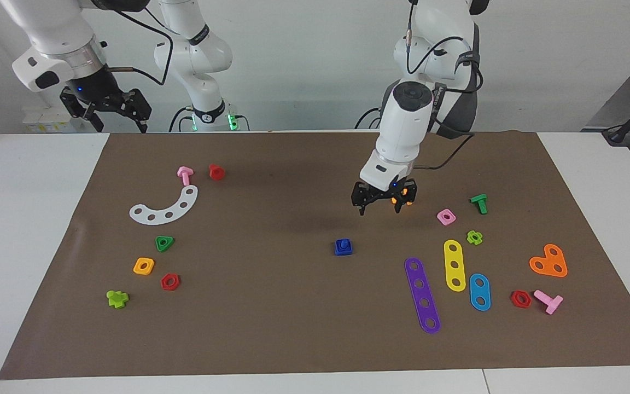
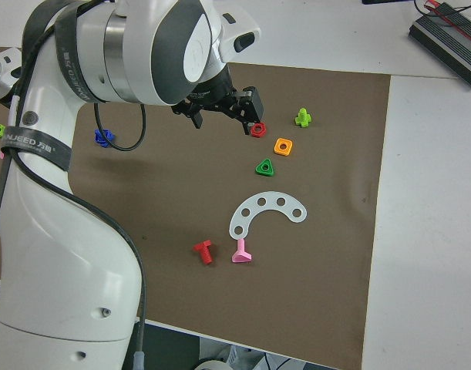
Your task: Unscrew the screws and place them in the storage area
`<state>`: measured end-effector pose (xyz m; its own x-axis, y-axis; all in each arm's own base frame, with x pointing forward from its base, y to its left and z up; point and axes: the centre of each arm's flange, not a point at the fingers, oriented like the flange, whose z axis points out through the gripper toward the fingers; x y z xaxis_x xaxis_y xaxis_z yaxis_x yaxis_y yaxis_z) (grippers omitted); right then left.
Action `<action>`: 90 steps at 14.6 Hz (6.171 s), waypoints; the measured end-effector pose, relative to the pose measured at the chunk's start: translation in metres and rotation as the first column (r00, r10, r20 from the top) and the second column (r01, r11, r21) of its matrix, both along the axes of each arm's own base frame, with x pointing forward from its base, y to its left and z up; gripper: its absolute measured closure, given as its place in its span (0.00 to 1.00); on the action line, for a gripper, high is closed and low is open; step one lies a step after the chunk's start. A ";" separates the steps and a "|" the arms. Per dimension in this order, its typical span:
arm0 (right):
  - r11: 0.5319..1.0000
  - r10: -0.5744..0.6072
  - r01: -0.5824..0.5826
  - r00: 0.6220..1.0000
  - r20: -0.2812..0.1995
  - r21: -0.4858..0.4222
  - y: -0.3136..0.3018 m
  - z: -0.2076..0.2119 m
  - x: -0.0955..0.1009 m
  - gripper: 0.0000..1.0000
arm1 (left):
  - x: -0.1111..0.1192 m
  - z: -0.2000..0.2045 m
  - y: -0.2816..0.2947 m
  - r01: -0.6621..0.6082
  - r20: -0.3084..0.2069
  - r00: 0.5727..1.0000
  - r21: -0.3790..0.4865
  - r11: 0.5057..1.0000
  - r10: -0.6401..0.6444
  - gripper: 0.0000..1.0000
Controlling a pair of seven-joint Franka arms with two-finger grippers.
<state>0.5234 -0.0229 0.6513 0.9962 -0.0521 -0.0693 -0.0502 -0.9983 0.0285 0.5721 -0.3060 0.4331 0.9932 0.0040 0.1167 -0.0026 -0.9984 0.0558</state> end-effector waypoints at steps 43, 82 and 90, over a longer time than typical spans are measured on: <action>1.000 0.000 0.000 1.000 0.000 0.000 0.000 0.000 0.000 0.00 | 0.027 -0.061 -0.053 0.045 -0.125 0.991 -0.001 0.999 -0.045 0.52; 0.996 -0.016 -0.003 0.977 0.213 0.089 0.441 -0.297 0.100 0.00 | -0.060 0.155 0.281 0.074 -0.133 0.989 0.079 0.994 -0.063 0.00; 0.993 0.059 -0.084 0.966 0.251 0.088 0.472 -0.322 0.087 0.33 | -0.063 0.160 0.272 0.089 -0.128 0.989 0.077 0.993 -0.079 0.00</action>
<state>0.6102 0.4496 0.3288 0.9837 0.0145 0.1790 0.0281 -0.9969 -0.0735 0.5094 -0.0343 0.5936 0.9963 -0.0849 -0.0114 -0.0851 -0.9962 -0.0209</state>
